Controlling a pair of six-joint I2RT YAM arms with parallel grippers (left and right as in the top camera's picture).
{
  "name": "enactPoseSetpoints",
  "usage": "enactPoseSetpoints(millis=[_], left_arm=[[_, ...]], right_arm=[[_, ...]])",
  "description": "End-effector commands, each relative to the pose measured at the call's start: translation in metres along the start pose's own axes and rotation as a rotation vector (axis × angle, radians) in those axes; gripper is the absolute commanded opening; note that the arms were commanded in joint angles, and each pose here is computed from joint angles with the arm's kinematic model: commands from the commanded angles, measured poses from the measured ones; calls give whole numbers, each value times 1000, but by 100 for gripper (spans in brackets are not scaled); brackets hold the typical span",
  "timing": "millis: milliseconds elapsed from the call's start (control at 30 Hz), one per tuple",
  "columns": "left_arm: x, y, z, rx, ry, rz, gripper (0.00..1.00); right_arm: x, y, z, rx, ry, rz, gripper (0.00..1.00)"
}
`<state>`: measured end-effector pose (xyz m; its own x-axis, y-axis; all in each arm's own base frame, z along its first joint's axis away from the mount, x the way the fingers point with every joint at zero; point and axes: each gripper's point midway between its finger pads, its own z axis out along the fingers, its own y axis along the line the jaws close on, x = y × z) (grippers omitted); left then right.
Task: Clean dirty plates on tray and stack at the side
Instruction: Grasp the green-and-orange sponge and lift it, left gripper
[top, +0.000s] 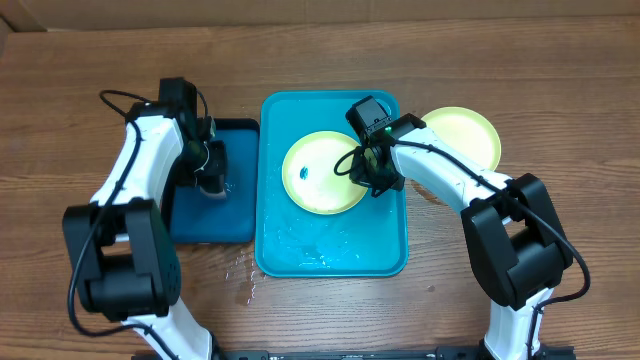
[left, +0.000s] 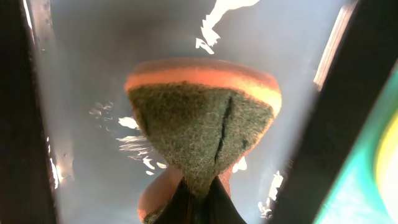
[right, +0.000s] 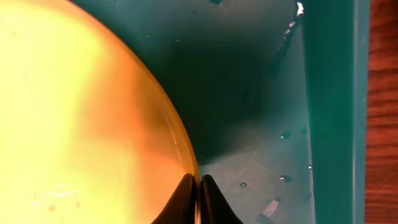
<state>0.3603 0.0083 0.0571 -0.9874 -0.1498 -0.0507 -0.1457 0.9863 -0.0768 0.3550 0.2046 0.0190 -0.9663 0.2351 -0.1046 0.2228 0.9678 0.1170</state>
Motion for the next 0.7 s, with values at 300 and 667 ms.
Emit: enactPoseSetpoints(millis=[300,667], left_arm=[[2,-28,-12,28,-23,98,4],[3,-30,-12,29,-22,99,4]], right_arm=[[11,-3,0,3,48,1,19],[17,-1,0,14,55,-15,4]])
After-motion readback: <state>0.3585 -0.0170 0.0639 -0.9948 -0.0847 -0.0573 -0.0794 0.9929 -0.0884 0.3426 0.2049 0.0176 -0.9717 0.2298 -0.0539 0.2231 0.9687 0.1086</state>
